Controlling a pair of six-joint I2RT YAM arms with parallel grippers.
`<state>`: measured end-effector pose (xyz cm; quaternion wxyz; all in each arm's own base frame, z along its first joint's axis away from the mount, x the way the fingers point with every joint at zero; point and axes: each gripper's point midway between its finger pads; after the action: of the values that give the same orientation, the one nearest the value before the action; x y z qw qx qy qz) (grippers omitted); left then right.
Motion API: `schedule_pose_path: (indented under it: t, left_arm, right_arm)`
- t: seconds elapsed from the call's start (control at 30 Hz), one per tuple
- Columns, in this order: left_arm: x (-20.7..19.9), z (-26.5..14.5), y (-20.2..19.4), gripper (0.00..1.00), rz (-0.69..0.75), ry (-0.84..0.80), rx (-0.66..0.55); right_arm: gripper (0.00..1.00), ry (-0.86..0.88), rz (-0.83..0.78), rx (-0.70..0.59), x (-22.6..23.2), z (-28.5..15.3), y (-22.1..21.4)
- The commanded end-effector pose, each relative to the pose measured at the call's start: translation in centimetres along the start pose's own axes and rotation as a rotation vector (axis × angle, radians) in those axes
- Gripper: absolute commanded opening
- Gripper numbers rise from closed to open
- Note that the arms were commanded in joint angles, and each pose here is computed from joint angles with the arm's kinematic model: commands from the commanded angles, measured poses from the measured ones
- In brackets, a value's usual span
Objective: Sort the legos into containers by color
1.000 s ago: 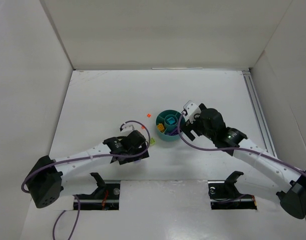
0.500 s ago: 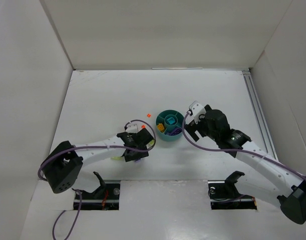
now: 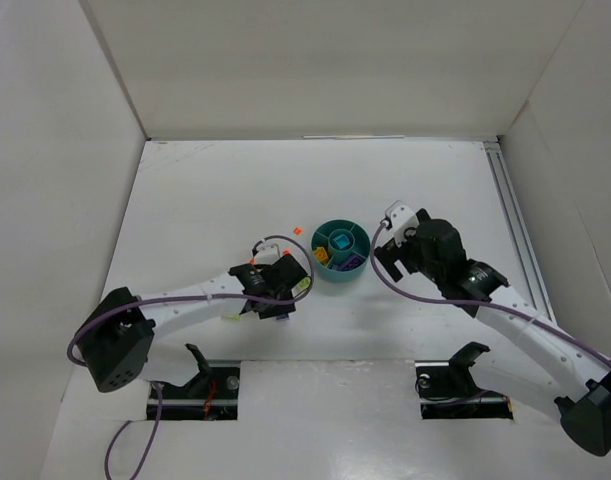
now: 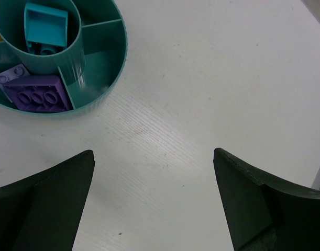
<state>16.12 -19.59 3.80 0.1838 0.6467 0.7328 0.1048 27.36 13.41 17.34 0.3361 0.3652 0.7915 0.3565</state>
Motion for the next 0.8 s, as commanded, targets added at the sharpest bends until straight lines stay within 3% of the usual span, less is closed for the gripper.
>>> schedule_pose_path:
  t: [0.0,0.3,0.43,0.63,0.77]
  left_arm:
    - [-3.4,-3.0,2.5,0.20,0.043,-0.120,-0.096]
    - [-11.8,-9.5,11.0,0.21,0.129,-0.399,-0.489]
    - [-14.2,-10.5,12.5,0.21,0.132,-0.473,-0.572]
    - [-15.9,-10.5,13.4,0.22,0.109,-0.429,-0.721]
    - [-17.5,-10.9,13.9,0.22,0.097,-0.465,-0.759]
  right_arm:
    - [1.00,-0.028,0.041,-0.056,-0.7,-1.0,1.0]
    - [1.00,-0.061,0.064,-0.099,-1.7,-2.0,0.9]
    - [1.00,-0.082,0.073,-0.115,-2.3,-2.2,1.2]
    - [1.00,-0.092,0.079,-0.122,-2.6,-2.4,1.3]
    - [1.00,-0.092,0.079,-0.122,-2.6,-2.4,1.3]
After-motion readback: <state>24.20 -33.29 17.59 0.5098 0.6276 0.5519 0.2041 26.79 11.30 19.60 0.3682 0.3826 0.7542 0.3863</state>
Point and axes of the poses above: each gripper's point midway between its finger pads, its own z axis out along the fingers, its own x axis along the line the jaws close on, y = z × x, and after that the axes turned 5 degrees about z, right-handed
